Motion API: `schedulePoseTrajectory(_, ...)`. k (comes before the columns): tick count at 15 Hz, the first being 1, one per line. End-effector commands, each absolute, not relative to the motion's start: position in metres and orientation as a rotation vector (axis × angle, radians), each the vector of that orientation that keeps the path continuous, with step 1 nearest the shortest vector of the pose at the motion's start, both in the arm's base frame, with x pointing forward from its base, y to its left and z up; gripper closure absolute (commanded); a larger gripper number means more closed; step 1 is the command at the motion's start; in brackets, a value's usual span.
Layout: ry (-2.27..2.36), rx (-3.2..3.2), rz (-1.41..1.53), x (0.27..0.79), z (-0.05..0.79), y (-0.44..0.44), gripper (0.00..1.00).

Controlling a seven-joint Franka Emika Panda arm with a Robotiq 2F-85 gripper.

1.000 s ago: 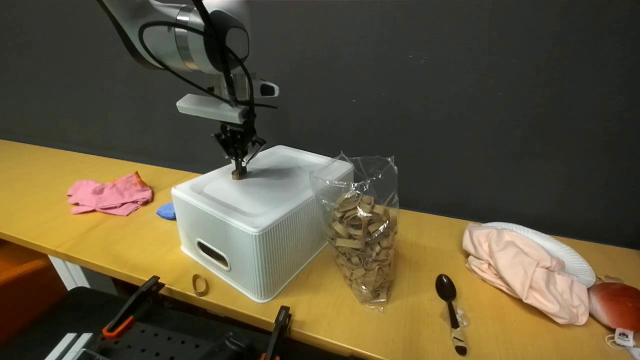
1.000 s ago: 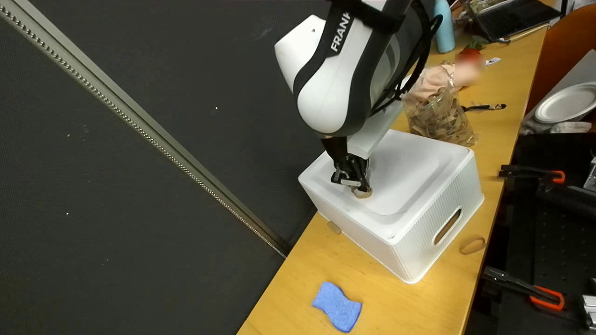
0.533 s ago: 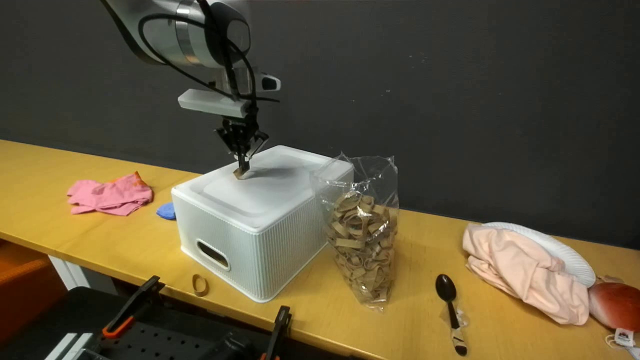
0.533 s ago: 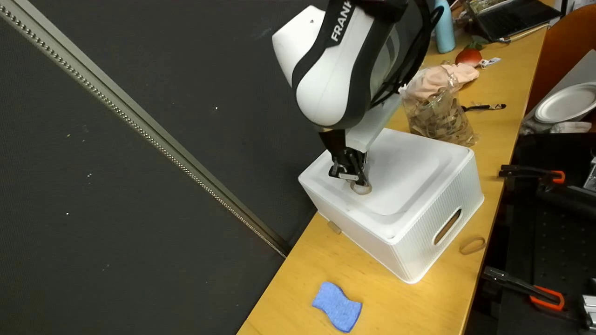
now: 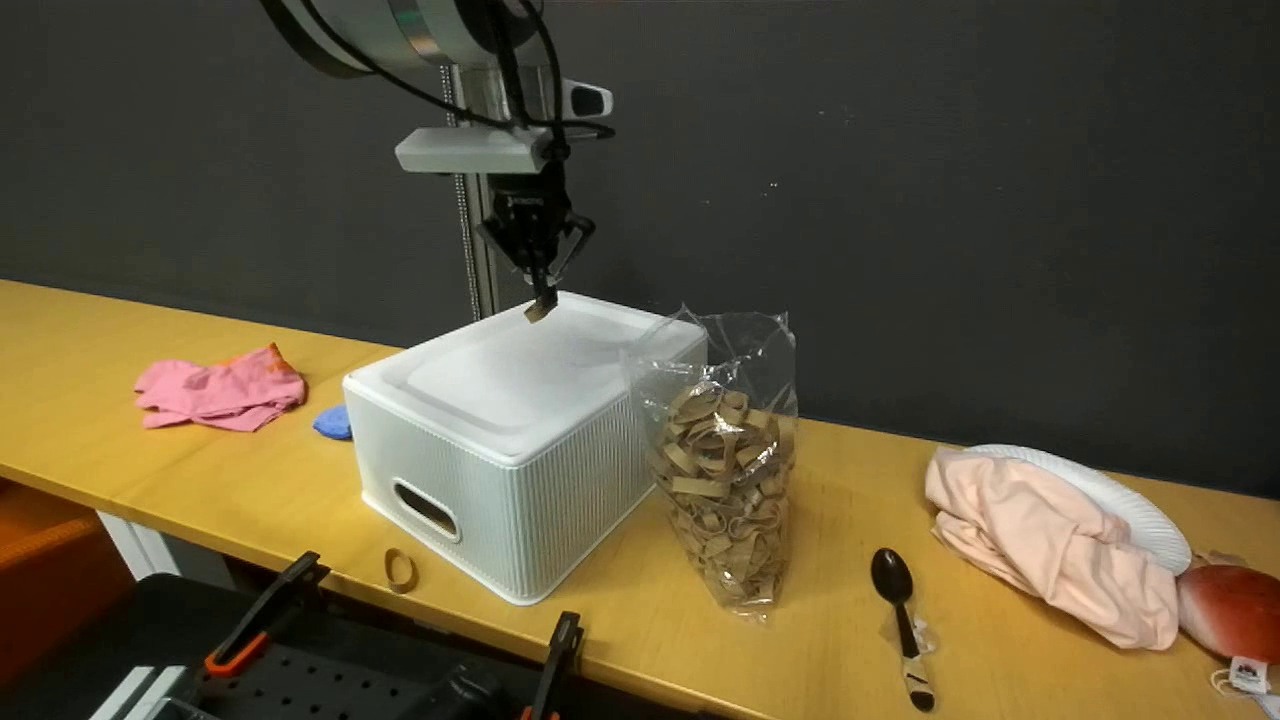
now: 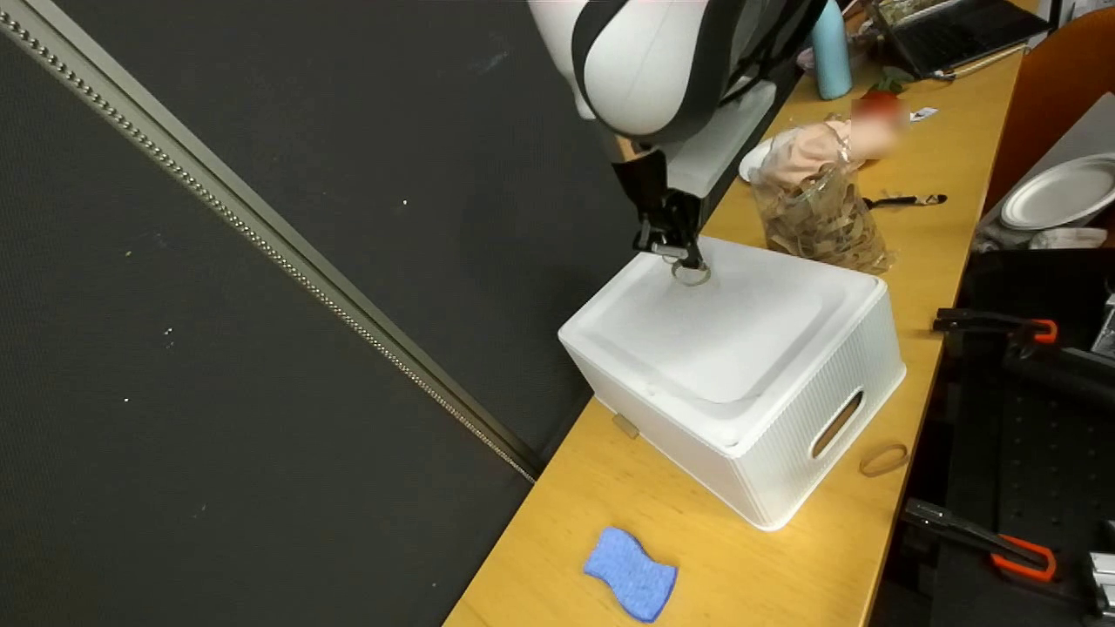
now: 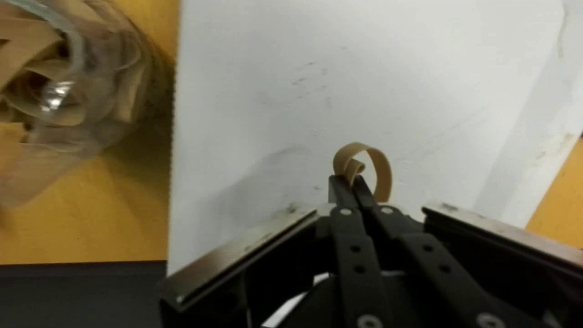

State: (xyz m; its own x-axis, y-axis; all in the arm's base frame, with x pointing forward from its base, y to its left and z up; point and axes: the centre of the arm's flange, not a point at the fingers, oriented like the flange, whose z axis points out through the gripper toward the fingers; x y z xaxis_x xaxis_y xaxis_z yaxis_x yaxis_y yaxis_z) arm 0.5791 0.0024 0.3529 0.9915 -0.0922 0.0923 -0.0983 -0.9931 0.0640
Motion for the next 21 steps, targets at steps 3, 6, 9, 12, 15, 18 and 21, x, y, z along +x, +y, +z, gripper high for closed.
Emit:
schedulePoseTrajectory(3,-0.285,2.977,0.106,0.534,0.390,-0.059,0.99)
schedulePoseTrajectory(6,-0.357,2.924,0.076,0.509,0.403,-0.087,0.99)
schedulePoseTrajectory(9,-0.419,2.890,0.057,0.490,0.407,-0.114,0.99)
schedulePoseTrajectory(12,-0.490,2.883,0.045,0.485,0.398,-0.144,0.99)
schedulePoseTrajectory(15,-0.532,2.893,0.033,0.489,0.382,-0.158,0.99)
schedulePoseTrajectory(18,-0.528,2.904,0.040,0.500,0.373,-0.158,0.99)
schedulePoseTrajectory(21,-0.523,2.910,0.067,0.509,0.366,-0.162,0.99)
